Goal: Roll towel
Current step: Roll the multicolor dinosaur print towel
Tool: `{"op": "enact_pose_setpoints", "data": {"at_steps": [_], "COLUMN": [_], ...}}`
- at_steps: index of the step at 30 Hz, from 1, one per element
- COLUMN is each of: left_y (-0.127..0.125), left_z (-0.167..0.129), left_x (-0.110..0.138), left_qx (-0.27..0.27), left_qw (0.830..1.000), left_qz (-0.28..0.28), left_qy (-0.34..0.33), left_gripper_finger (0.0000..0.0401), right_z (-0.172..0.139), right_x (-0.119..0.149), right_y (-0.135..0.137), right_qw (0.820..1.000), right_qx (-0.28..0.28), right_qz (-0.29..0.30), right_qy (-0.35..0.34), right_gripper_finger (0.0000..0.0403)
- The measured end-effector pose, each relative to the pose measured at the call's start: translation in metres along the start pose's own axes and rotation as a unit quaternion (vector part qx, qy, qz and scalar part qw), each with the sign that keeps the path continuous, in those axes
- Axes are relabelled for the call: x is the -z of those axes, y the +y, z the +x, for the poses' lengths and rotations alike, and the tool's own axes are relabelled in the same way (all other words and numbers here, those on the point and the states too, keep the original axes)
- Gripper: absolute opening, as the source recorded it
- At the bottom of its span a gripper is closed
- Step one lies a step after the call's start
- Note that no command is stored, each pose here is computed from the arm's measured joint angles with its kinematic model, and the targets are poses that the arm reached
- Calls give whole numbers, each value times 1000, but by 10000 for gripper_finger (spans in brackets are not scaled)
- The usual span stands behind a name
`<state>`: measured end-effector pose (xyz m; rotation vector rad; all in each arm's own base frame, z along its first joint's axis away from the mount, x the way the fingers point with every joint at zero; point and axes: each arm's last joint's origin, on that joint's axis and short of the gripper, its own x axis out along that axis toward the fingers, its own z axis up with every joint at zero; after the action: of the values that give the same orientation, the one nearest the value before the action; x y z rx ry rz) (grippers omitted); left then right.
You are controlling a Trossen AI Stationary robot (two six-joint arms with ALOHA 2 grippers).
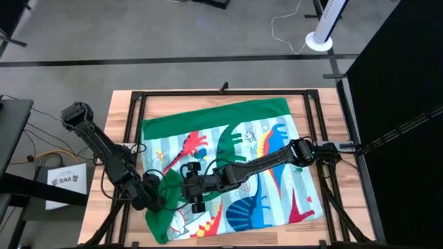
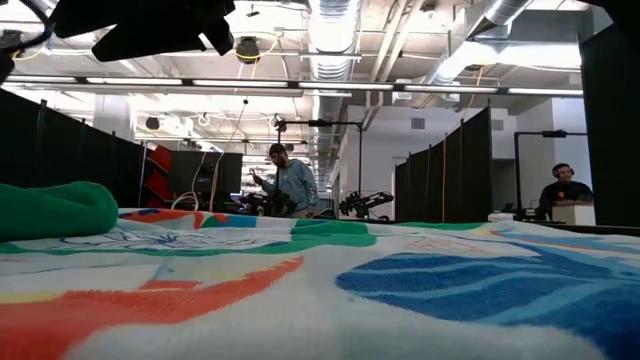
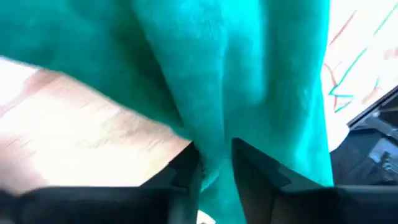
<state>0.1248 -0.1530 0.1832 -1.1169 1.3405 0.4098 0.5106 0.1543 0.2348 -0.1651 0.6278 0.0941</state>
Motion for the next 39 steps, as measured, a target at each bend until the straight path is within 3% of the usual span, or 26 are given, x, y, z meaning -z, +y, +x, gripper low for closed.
{"op": "enact_pose_setpoints", "data": {"at_steps": [10, 17, 25, 29, 39], "left_y": [-18, -37, -36, -32, -34], "left_z": [-37, -82, -144, -169, -193], "left_x": [9, 24, 40, 44, 58], "left_qx": [-51, -55, -128, -153, -129], "left_qw": [998, 995, 986, 983, 982], "left_qz": [34, 55, 35, 20, 0], "left_qy": [27, 58, 97, 97, 138], "left_gripper_finger": [3, 0, 0, 0, 0], "right_z": [0, 38, 73, 85, 104], "right_x": [2, 32, 52, 59, 74], "right_y": [8, 36, 68, 72, 65], "right_qw": [1000, 998, 994, 992, 991], "right_qx": [-6, -55, -85, -88, -78], "right_qz": [-17, -17, 5, 21, 38], "right_qy": [3, 18, -64, -93, -105], "right_gripper_finger": [195, 195, 195, 195, 195]}}
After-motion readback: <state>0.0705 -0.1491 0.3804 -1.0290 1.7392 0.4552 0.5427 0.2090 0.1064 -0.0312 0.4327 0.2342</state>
